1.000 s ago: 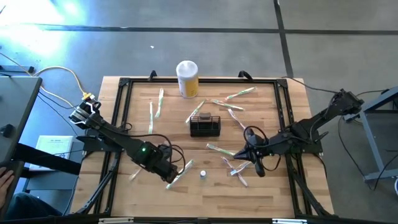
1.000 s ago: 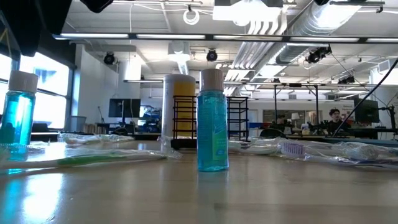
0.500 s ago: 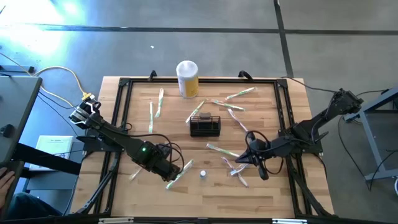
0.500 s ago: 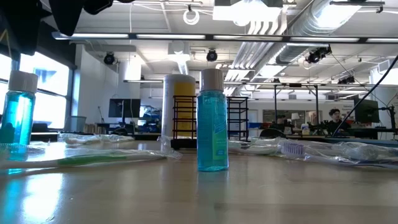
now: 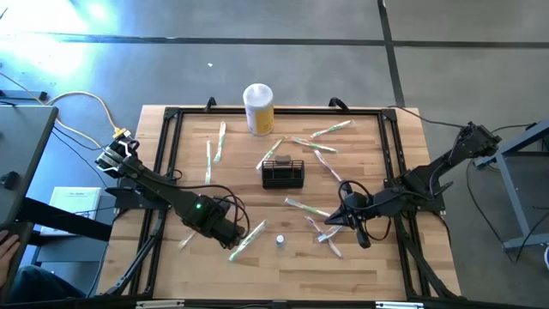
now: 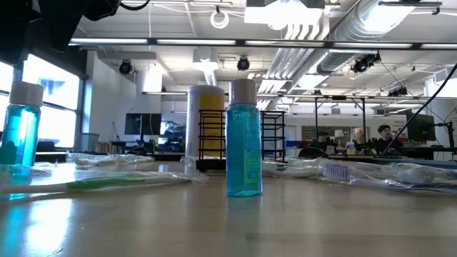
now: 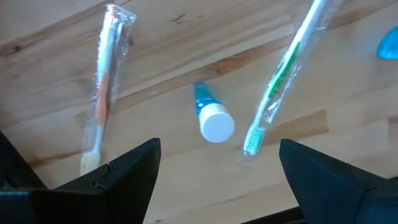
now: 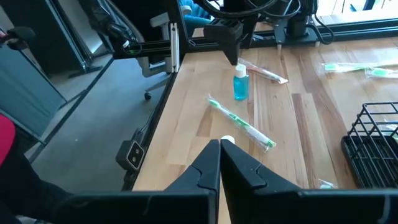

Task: Pick & Place toothbrushing station
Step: Put the left mouthwash into the middle section wire organizer

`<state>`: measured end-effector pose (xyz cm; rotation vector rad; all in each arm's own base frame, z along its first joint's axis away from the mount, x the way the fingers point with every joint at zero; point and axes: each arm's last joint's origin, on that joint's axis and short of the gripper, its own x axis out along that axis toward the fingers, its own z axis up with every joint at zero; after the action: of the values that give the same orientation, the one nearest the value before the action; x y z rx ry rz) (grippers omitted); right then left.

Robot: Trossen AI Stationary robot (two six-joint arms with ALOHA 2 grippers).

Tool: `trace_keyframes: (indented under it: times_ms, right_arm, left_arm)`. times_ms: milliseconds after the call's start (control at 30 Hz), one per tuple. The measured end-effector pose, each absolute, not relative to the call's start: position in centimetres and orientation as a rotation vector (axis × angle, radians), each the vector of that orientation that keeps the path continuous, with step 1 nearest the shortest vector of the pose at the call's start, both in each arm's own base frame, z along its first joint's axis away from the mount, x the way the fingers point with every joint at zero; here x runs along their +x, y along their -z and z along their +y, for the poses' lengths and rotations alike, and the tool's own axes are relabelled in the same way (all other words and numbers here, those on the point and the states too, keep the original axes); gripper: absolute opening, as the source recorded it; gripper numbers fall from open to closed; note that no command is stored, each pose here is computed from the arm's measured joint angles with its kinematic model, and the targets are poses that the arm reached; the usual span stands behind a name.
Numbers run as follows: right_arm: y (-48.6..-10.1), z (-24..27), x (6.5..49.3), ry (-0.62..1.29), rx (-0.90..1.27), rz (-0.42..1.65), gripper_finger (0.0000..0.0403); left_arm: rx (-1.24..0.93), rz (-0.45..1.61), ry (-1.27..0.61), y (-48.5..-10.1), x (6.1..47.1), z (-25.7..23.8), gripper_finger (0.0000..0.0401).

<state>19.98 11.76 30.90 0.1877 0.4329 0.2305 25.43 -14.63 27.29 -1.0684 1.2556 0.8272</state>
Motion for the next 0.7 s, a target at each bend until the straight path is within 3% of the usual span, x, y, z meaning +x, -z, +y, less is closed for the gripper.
trace_keyframes:
  times_ms: [700]
  right_arm:
    - [-30.9, 11.8, 20.0, -0.256, 0.192, 0.44, 0.0003]
  left_arm:
    - [-1.157, 1.234, -0.794, -23.1, 25.6, -14.8, 0.0322]
